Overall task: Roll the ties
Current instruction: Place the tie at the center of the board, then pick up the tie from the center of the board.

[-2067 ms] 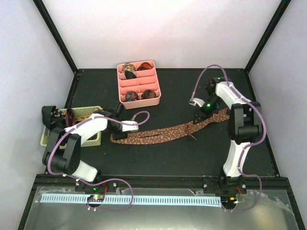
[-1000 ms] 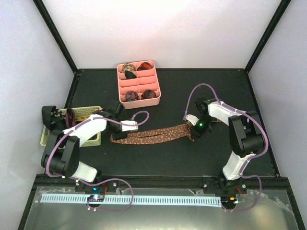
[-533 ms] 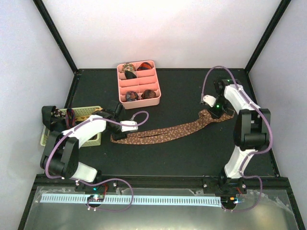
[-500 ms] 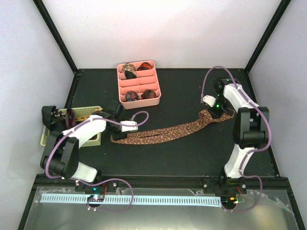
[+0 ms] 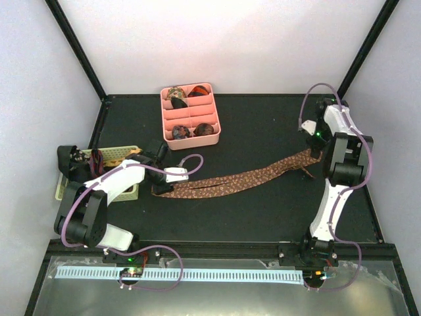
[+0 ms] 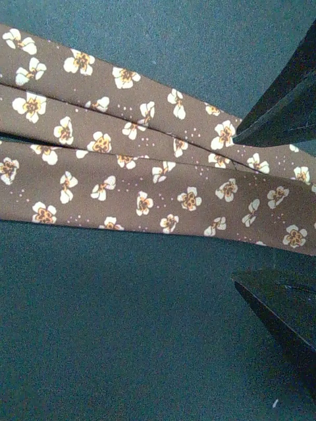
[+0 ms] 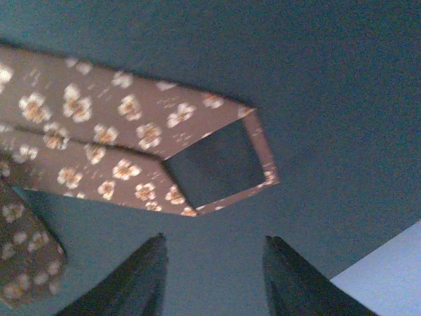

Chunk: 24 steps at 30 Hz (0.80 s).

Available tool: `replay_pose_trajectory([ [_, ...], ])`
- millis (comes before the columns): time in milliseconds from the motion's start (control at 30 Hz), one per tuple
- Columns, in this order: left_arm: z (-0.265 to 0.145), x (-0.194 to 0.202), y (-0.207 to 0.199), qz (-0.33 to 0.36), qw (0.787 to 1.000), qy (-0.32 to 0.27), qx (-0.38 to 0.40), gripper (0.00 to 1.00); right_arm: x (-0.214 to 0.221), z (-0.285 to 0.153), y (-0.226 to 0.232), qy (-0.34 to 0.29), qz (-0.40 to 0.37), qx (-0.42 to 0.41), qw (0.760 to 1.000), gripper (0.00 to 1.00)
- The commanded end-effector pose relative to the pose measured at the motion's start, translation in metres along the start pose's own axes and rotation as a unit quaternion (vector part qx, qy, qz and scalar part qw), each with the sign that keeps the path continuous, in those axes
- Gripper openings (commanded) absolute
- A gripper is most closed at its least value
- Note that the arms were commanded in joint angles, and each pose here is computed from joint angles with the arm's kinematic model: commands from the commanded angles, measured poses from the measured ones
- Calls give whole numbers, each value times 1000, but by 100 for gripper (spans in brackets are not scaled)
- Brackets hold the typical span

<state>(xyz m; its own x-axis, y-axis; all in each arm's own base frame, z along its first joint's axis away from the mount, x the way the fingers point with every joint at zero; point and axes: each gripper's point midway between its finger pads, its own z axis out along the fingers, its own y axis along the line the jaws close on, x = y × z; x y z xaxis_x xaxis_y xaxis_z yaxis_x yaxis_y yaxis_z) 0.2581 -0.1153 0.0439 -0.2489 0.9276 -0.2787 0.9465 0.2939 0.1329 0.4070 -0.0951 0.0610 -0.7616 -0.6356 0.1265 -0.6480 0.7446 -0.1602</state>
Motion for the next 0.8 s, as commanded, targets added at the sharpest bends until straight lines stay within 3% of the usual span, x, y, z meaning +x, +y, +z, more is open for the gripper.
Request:
replay_pose_trajectory([
  [0, -7, -4, 4, 3, 1000, -4, -12, 54, -10, -9, 14, -32, 34, -85, 995, 51],
  [133, -9, -5, 6, 1, 1000, -4, -13, 54, -1, -16, 48, -42, 46, -180, 982, 53],
  [367, -11, -9, 9, -6, 1000, -10, -18, 54, 42, 7, 66, -25, 141, -219, 965, 65],
  [567, -11, -9, 8, -10, 1000, -12, -15, 54, 46, 29, 73, -25, 193, -209, 959, 61],
  [767, -9, -8, 6, -11, 1000, -11, -14, 54, 53, 40, 92, -19, 179, -191, 965, 55],
])
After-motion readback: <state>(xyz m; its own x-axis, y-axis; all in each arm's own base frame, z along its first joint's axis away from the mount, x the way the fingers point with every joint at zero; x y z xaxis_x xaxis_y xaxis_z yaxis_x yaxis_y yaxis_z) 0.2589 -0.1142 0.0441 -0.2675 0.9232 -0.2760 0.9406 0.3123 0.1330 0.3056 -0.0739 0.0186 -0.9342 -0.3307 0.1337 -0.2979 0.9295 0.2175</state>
